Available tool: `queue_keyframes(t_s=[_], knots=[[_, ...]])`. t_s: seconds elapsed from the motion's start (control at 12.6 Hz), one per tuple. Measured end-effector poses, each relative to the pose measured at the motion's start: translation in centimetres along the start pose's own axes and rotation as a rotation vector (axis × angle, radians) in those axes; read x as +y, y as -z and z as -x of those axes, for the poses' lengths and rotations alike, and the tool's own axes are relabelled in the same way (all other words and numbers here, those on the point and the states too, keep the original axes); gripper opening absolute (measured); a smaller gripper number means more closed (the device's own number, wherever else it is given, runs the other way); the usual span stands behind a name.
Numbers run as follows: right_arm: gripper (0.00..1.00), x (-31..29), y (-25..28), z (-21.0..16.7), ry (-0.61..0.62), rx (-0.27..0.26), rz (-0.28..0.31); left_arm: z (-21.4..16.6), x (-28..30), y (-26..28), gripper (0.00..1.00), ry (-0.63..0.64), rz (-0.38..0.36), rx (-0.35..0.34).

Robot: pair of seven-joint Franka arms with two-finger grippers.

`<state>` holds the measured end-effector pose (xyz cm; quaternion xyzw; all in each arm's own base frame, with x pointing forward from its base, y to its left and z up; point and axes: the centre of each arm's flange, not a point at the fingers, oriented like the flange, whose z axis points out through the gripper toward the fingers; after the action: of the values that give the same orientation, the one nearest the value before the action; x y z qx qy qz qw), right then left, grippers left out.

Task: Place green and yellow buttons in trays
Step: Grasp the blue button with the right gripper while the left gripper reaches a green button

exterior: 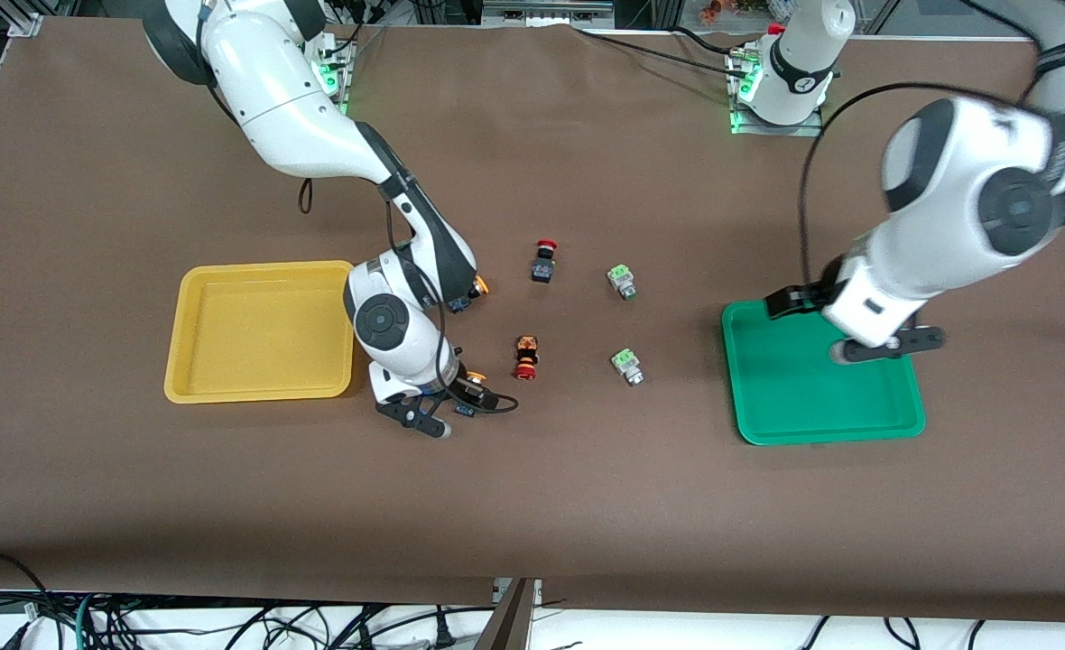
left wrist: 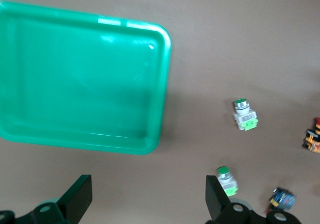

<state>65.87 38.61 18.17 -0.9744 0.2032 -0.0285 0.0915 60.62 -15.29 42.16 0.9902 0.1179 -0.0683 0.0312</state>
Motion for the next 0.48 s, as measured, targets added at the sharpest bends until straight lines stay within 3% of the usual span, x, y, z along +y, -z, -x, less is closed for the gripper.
queue_keyframes(t_s=[0.24,0.32,0.48], knots=[[0.52,-0.1,-0.3,0.2,0.002,0.001,0.002,2.2,3.7,-6.6,1.0,0.1,0.018,-0.01],[0.44,0.0,0.0,-0.2,-0.001,0.007,0.001,3.3,4.9,-8.7,1.0,0.121,0.025,-0.013],[0.44,0.7,1.4,-1.5,0.012,-0.007,0.035,6.0,7.2,-12.9,1.0,0.16,0.04,-0.026]])
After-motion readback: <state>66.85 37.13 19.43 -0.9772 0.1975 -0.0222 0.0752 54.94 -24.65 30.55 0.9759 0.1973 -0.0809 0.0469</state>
